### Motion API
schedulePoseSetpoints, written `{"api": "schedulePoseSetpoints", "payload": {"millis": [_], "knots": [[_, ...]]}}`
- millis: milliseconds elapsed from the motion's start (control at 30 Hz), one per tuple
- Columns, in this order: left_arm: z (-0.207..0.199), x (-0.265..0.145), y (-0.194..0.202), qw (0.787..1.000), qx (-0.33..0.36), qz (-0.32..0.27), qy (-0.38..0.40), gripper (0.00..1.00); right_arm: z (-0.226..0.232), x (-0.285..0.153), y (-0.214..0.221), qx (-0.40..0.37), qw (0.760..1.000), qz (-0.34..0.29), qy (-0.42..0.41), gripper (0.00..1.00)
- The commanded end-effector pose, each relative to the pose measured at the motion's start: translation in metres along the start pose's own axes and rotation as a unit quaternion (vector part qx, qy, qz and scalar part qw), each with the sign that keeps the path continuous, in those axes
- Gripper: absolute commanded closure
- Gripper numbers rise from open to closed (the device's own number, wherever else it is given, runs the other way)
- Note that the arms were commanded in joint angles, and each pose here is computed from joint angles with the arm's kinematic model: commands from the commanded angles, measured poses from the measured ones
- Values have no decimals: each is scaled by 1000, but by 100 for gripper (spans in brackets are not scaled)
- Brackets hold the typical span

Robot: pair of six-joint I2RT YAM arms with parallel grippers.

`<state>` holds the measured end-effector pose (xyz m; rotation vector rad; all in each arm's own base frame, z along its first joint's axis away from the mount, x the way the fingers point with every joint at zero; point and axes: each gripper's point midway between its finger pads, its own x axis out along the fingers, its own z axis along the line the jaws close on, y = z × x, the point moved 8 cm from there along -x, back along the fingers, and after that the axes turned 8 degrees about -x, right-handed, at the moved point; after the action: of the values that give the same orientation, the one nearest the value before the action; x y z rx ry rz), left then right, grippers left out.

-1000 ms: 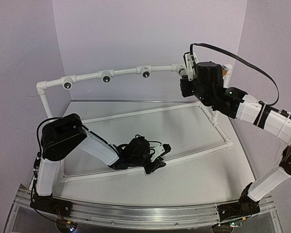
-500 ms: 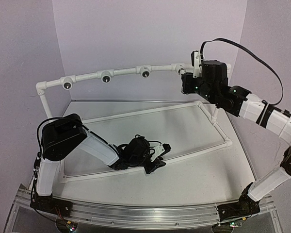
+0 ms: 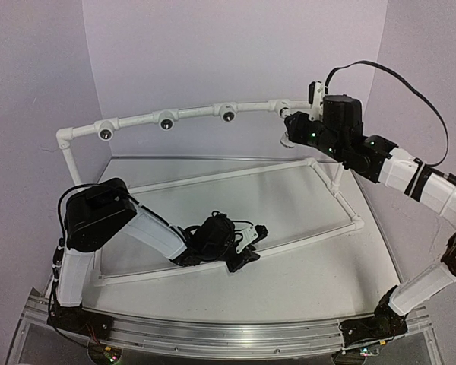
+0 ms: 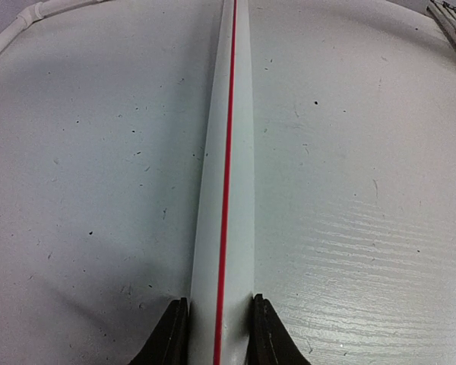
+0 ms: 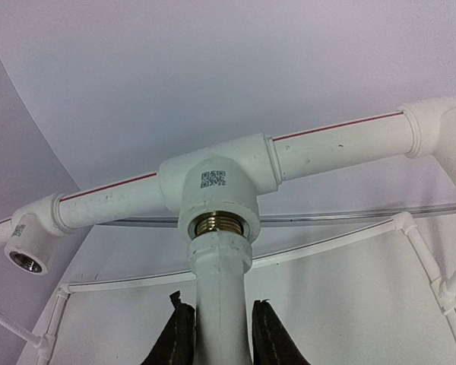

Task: Install the water faucets
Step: Screw the water faucet onto the adaptor.

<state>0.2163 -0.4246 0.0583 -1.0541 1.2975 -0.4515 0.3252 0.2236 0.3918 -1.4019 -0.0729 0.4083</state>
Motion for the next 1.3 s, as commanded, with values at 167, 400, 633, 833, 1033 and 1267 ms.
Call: {"api": "schedulePoseSetpoints", "payload": {"millis": [167,400,633,833,1033,1267], "knots": [[-1,-5,129,964,-63,255,-42,100,-13,4,-14,110,992,-54,-4,100],[-2,-5,128,964,-62,254,-40,100,-20,11,-7,161,986,-50,-9,100],[-2,-5,129,964,-61,256,-40,100,-23,11,-5,199,978,-51,-22,100],[-2,-4,129,964,-62,256,-39,100,-24,15,-2,234,970,-47,-33,100],[-2,-4,130,964,-62,256,-38,100,-27,16,2,268,962,-47,-33,100],[-2,-3,131,964,-62,257,-38,100,-28,21,12,317,947,-45,-36,100]]}}
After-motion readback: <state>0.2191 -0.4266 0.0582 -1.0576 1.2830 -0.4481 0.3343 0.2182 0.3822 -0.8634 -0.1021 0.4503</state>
